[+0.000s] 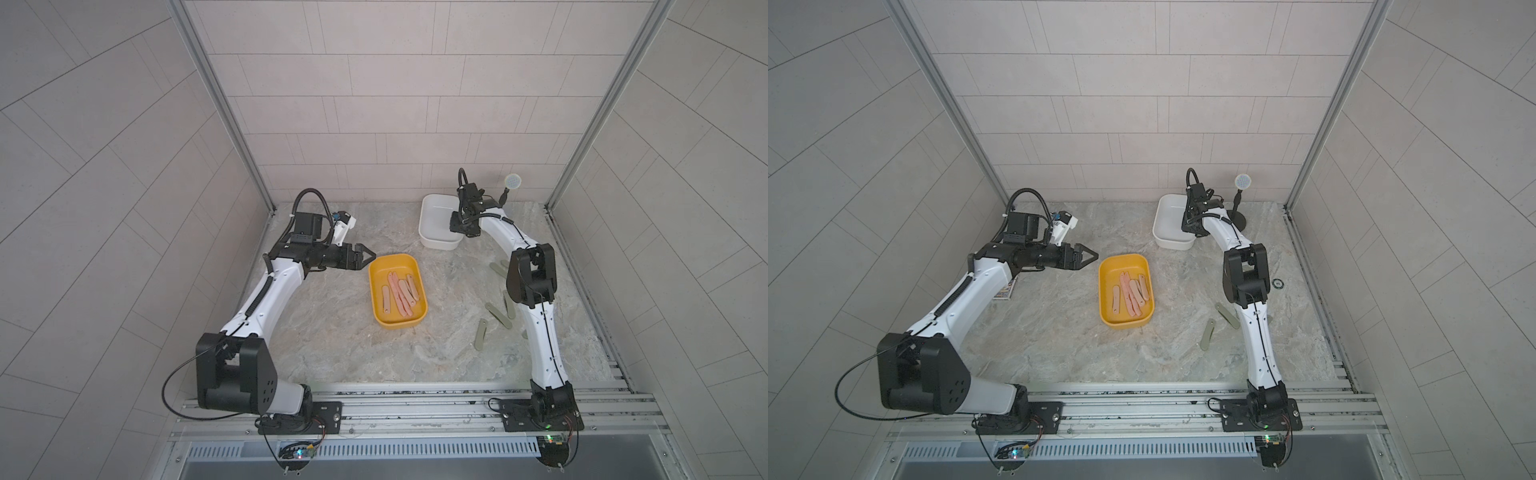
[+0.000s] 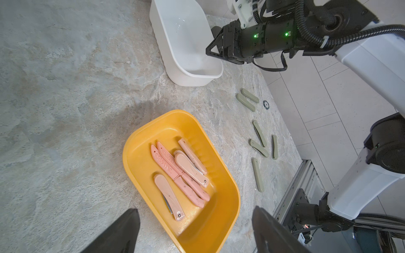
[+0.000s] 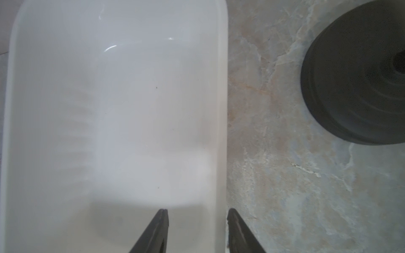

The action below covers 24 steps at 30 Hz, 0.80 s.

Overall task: Place the fruit knives into the storage box by color
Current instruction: Move the storage box to the center of the board.

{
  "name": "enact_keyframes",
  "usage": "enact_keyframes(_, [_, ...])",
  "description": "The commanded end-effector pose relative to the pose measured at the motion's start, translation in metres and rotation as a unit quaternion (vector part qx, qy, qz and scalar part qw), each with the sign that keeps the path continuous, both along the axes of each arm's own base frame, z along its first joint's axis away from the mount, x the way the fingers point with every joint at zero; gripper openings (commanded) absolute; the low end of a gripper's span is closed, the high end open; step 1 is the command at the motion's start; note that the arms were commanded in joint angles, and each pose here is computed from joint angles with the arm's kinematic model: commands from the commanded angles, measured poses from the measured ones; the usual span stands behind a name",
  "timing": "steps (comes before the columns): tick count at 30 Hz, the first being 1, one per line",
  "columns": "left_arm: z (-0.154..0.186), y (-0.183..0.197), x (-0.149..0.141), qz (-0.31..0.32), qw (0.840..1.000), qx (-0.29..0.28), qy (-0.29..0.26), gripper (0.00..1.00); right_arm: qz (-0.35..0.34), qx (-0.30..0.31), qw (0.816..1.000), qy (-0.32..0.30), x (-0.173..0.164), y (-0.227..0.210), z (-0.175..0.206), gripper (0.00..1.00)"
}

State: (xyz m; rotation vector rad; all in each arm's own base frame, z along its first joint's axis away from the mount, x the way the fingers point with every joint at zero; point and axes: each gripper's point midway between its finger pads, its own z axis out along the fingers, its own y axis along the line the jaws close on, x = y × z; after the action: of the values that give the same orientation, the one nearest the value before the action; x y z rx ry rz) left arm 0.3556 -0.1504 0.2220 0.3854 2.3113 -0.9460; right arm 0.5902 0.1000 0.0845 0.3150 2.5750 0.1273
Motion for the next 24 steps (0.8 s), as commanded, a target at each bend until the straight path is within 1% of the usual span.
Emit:
enact_keyframes(1, [-0.003, -0.002, 0.0, -0.002, 1.0, 0.0, -0.003, 0.87, -0.008, -0.006, 1.0, 0.011, -0.003, -0.006, 0.0, 0.38])
enact_keyframes(8, [-0.005, -0.002, 0.0, -0.001, 1.0, 0.001, 0.0, 0.87, -0.002, -0.019, 1.0, 0.02, -0.009, -0.009, 0.001, 0.2])
enact_keyframes(13, [-0.006, -0.001, 0.0, -0.001, 1.0, 0.002, 0.001, 0.87, 0.002, -0.026, 0.999, 0.023, -0.017, -0.012, 0.006, 0.11])
enact_keyframes(17, [-0.005, -0.001, -0.001, -0.001, 1.0, 0.002, 0.0, 0.87, 0.001, -0.027, 0.999, 0.023, -0.027, -0.014, 0.012, 0.08])
enact_keyframes(24, [0.002, -0.003, -0.01, -0.015, 1.0, 0.003, 0.003, 0.87, 0.001, -0.024, 1.0, 0.021, -0.055, -0.017, 0.028, 0.08])
